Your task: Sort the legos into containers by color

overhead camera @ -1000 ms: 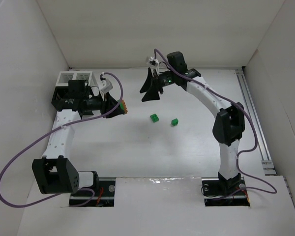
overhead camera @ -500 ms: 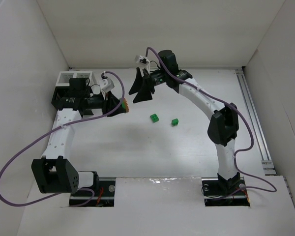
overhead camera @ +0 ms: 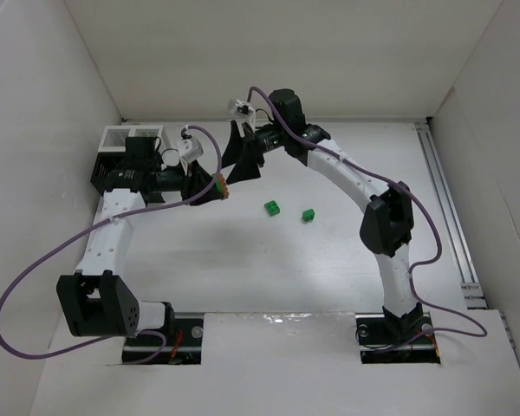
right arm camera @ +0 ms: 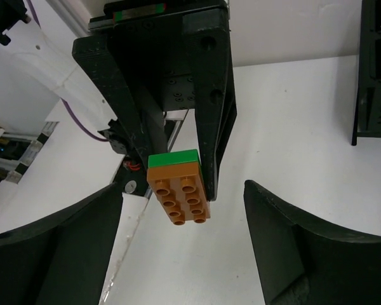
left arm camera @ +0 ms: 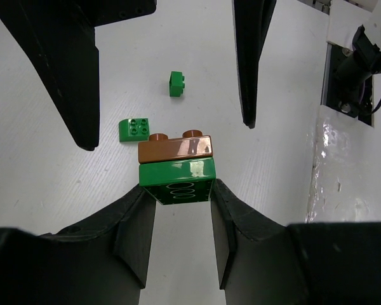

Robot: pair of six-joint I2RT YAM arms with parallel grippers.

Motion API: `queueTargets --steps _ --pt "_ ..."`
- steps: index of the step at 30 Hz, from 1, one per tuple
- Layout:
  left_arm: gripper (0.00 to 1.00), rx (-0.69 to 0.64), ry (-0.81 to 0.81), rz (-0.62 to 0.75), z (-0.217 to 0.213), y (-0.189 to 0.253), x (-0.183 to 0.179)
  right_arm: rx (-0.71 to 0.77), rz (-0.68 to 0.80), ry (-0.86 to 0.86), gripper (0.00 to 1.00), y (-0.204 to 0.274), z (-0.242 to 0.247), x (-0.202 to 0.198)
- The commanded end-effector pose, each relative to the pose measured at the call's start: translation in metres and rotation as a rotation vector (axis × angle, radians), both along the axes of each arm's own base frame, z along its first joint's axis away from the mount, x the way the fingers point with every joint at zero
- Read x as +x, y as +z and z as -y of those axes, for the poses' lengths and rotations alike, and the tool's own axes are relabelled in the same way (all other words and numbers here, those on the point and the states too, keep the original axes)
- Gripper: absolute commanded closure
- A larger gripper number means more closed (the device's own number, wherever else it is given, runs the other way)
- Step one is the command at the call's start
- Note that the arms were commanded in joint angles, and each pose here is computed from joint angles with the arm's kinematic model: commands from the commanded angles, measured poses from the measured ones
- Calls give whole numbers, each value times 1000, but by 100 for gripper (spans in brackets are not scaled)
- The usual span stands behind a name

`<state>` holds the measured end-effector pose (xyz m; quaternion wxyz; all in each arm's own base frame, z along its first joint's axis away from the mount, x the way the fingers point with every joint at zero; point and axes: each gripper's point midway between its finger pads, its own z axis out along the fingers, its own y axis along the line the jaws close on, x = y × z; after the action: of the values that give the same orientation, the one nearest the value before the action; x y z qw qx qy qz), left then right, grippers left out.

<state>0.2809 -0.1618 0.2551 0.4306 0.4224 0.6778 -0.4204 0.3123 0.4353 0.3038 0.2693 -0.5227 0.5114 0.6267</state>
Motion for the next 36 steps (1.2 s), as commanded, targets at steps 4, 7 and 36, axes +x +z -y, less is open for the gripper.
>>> queueTargets --steps 4,7,36 --pt "97 -33 -35 70 4 23 2 70 85 39 22 23 -6 -5" --pt "97 -33 -35 70 4 23 2 77 90 57 27 24 -8 -10" --pt "97 -35 -33 80 5 25 4 57 84 22 100 10 -14 -8"
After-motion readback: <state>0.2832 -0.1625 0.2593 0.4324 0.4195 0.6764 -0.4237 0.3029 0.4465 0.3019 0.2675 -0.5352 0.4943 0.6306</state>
